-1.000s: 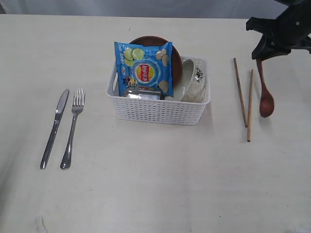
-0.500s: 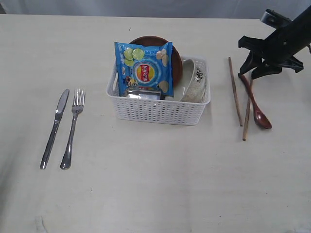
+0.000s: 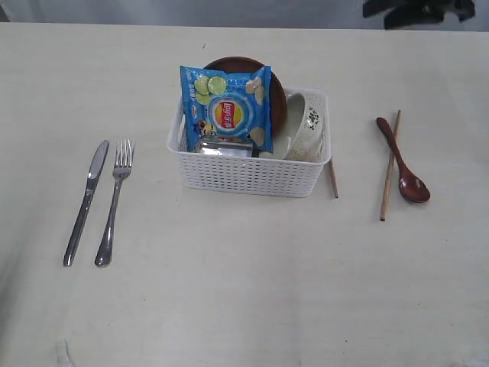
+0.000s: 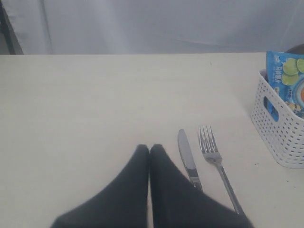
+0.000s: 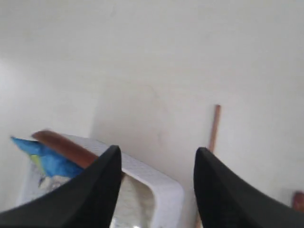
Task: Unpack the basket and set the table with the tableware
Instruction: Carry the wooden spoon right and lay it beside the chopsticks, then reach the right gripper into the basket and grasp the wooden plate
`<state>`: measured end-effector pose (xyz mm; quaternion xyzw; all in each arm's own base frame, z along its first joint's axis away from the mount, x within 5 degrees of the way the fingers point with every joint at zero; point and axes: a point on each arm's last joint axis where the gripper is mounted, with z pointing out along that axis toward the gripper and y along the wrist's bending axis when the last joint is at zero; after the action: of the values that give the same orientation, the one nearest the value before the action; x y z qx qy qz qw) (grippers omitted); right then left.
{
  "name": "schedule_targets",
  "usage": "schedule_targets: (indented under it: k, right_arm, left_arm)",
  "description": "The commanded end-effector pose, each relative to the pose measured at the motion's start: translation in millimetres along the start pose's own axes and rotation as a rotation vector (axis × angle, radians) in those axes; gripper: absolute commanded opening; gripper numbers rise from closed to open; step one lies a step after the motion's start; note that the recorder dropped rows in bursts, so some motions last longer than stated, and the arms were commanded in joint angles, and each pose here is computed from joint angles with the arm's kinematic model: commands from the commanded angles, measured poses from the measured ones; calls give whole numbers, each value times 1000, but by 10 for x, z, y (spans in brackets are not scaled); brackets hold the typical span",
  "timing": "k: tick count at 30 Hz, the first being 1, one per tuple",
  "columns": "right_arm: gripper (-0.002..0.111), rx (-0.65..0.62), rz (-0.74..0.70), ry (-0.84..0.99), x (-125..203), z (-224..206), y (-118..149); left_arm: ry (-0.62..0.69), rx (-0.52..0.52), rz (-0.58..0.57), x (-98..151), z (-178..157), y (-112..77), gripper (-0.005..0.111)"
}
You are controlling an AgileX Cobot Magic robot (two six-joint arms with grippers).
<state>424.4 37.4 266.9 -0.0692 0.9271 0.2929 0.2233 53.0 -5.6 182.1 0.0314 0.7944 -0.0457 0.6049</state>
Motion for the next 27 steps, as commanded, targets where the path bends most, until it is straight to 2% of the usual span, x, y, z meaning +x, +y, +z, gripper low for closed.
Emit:
schedule_targets:
  k: [1,6,8,10,13,21,27]
  right_arm:
    - [46,-88,-209,-34,-53,-71,607]
    - [46,-105,-509,28,57,256,1101]
    - [51,-67,-663,61,122,421,1216]
    - [59,-40,-744,94,175,584,1256]
    - [67,-32,-780,107,215,783,1268]
    - [67,-46,-794,195,311,1137,1068]
    - [66,-170,-841,273,429,1228,1073]
  left_arm:
    - [-10,-4,4,-1,2,3,0]
    - [-10,-4,4,-1,2,3,0]
    - [-10,-4,4,-1,2,3,0]
    - [-10,-4,4,-1,2,3,0]
    - [-10,-4,4,-1,2,3,0]
    - [-10,-4,4,-1,2,3,0]
    - [-10,-4,4,-1,2,3,0]
